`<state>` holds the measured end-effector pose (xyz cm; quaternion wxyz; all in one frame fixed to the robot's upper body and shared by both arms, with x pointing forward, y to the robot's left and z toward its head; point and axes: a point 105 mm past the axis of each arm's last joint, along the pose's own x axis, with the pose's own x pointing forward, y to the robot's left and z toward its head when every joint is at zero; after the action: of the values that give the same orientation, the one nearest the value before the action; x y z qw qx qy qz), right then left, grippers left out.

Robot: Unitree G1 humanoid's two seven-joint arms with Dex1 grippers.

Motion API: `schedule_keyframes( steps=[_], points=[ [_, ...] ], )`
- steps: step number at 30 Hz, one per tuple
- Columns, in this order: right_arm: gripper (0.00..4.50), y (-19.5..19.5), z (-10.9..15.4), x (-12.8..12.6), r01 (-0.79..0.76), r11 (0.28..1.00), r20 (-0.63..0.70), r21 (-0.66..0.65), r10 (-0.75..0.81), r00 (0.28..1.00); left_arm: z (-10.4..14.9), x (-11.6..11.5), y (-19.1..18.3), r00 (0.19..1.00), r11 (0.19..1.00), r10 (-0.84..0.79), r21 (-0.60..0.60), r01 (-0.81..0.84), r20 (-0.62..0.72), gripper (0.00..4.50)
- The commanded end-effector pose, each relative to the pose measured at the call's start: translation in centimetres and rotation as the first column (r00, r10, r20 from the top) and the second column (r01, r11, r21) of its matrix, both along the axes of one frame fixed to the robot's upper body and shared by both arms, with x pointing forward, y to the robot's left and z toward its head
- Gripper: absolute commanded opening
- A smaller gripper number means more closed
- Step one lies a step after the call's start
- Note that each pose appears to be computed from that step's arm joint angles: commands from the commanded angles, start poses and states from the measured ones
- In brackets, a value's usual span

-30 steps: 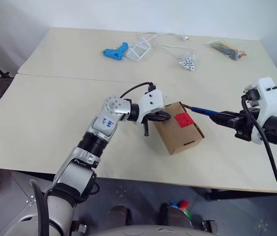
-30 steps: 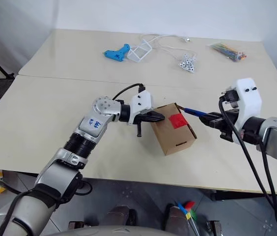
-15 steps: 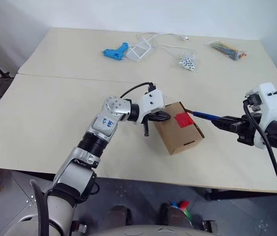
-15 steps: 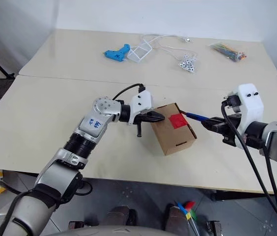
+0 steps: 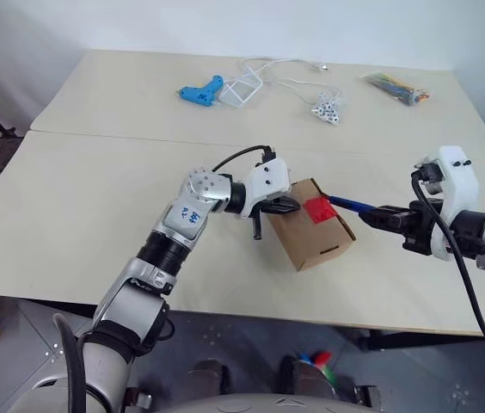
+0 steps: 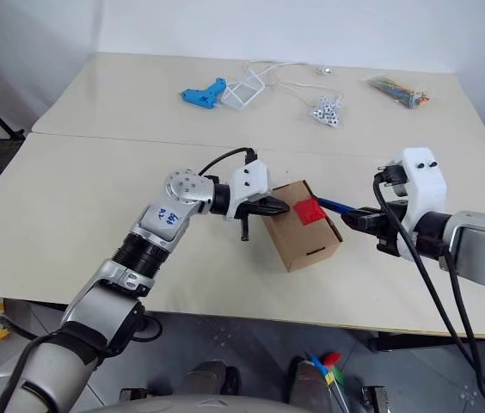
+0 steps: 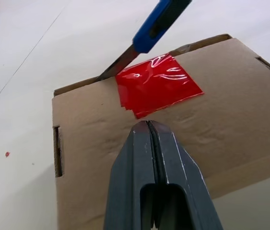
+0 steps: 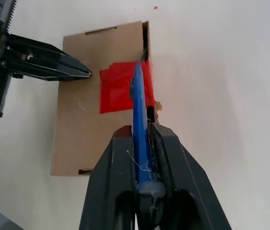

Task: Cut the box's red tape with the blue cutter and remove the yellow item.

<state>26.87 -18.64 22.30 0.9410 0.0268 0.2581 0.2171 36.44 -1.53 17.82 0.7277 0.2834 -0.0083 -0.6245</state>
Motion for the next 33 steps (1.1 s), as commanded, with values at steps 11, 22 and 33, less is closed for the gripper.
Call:
schedule_keyframes(
  steps=[11,22,33],
  points=[
    [0.19,-0.9,-0.9,-1.4,-0.071,0.995,-0.133,-0.074,0.06,0.989,-1.7,-0.6,-0.6,1.0,0.999,0.009,0.042,-0.008,-0.027,0.0],
    [0.19,-1.0,-1.5,-2.8,-0.126,0.989,-0.192,-0.082,0.109,0.975,-2.1,-0.7,-0.7,0.999,0.999,0.022,0.046,-0.02,-0.04,0.0],
    [0.18,-1.3,-2.0,-3.6,-0.146,0.986,-0.236,-0.086,0.122,0.964,-2.1,-0.7,-0.8,0.999,0.999,0.022,0.048,-0.02,-0.047,0.0]
  ],
)
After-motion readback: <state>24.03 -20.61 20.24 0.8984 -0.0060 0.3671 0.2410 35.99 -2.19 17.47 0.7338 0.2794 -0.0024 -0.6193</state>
